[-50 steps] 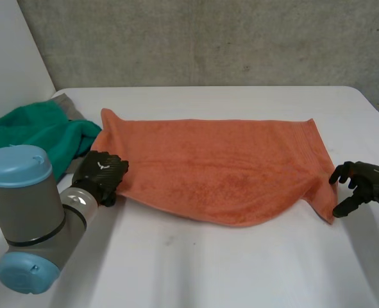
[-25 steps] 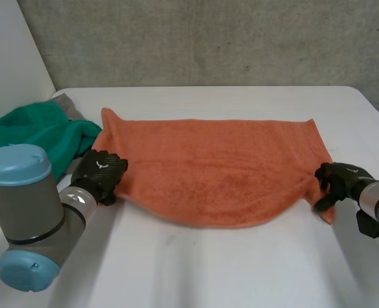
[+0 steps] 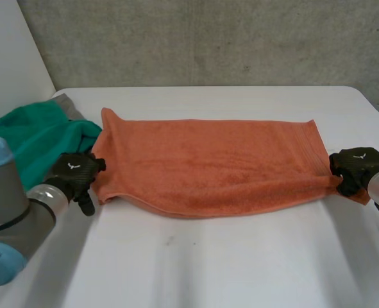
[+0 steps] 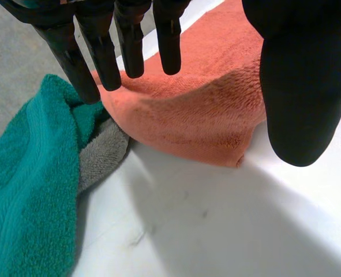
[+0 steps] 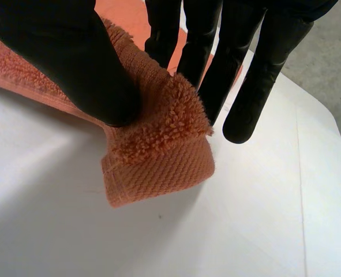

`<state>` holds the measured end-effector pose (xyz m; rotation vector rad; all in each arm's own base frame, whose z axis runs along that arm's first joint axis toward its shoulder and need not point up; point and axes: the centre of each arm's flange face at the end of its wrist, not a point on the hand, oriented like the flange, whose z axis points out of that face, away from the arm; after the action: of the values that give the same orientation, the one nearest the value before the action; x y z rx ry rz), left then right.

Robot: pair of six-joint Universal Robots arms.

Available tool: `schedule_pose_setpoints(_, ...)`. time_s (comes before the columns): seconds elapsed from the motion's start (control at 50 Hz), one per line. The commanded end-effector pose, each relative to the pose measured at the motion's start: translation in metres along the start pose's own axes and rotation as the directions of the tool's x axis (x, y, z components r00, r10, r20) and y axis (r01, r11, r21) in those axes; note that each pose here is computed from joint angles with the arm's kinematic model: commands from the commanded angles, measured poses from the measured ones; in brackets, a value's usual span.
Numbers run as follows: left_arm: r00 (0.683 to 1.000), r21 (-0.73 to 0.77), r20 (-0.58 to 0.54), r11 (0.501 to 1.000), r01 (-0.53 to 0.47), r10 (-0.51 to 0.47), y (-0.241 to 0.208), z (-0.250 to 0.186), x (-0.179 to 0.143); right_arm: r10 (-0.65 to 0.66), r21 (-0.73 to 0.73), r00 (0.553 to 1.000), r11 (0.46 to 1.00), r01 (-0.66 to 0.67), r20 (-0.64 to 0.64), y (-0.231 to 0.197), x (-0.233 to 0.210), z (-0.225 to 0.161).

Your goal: Fold the laundry.

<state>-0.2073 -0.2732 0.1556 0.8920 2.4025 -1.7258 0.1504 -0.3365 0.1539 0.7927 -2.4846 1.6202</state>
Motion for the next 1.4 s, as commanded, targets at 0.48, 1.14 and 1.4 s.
schedule_pose_setpoints(0.48, 0.959, 0.051, -0.16, 0.968, 0.245, -0.234, -0.002, 0.033, 0.025, -0.043, -0.019, 0.999, 0.999, 0.043, 0.015, 0.005, -0.002, -0.002)
schedule_pose_setpoints(1.14, 0.995, 0.055, 0.069, 0.996, -0.069, 0.065, 0.005, 0.025, 0.021, -0.125, -0.047, 0.991, 0.991, 0.128, 0.044, -0.001, -0.005, -0.01)
schedule_pose_setpoints(1.4, 0.923, -0.058, -0.06, 0.921, -0.384, 0.381, -0.017, -0.076, 0.023, -0.344, -0.231, 0.924, 0.897, 0.376, 0.168, -0.015, 0.021, -0.075)
